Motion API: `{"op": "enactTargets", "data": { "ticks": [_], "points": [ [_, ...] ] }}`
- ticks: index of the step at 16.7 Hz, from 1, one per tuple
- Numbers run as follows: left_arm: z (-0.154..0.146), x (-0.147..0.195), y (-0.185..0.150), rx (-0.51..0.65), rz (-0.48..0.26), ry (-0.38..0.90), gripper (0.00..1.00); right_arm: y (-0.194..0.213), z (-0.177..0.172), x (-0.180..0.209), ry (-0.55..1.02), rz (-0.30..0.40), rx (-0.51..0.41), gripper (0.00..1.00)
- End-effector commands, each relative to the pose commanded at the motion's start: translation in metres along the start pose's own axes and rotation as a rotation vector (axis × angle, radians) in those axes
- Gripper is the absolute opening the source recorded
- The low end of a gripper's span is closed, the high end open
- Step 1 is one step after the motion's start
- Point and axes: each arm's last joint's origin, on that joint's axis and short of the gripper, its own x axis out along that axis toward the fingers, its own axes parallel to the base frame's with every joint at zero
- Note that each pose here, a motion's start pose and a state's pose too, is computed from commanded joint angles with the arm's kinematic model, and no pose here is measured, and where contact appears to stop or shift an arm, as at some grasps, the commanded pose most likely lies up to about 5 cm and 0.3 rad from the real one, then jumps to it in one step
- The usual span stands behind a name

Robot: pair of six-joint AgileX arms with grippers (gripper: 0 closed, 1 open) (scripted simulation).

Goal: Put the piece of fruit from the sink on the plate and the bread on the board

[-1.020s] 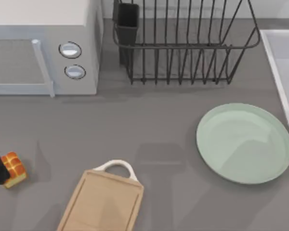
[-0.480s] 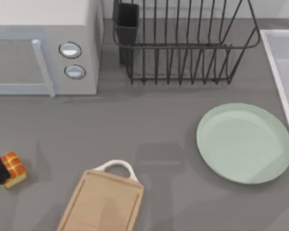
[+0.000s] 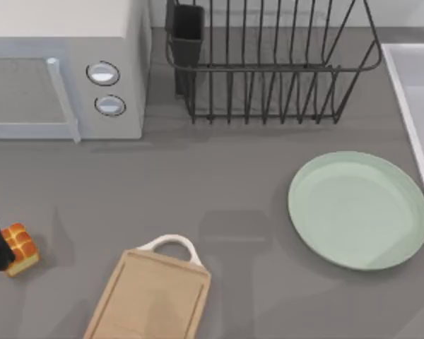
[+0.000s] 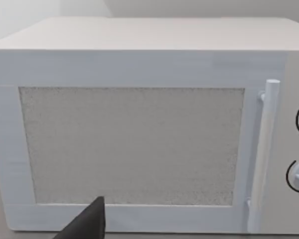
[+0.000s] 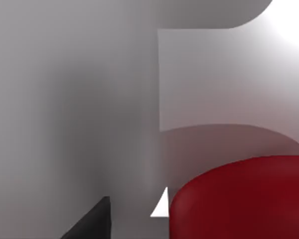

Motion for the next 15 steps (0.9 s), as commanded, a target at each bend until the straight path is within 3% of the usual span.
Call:
{"op": "enactTargets", "data": {
  "ticks": [12,15],
  "points": [
    [0.0000,0.0000,0.0000,0.000,0.000,0.000,1.00,0.0000,0.0000,0.0000,0.000,0.000,0.000,0.02],
    [0.0000,0.0000,0.0000,0.000,0.000,0.000,1.00,0.0000,0.0000,0.0000,0.000,0.000,0.000,0.00]
  ]
}}
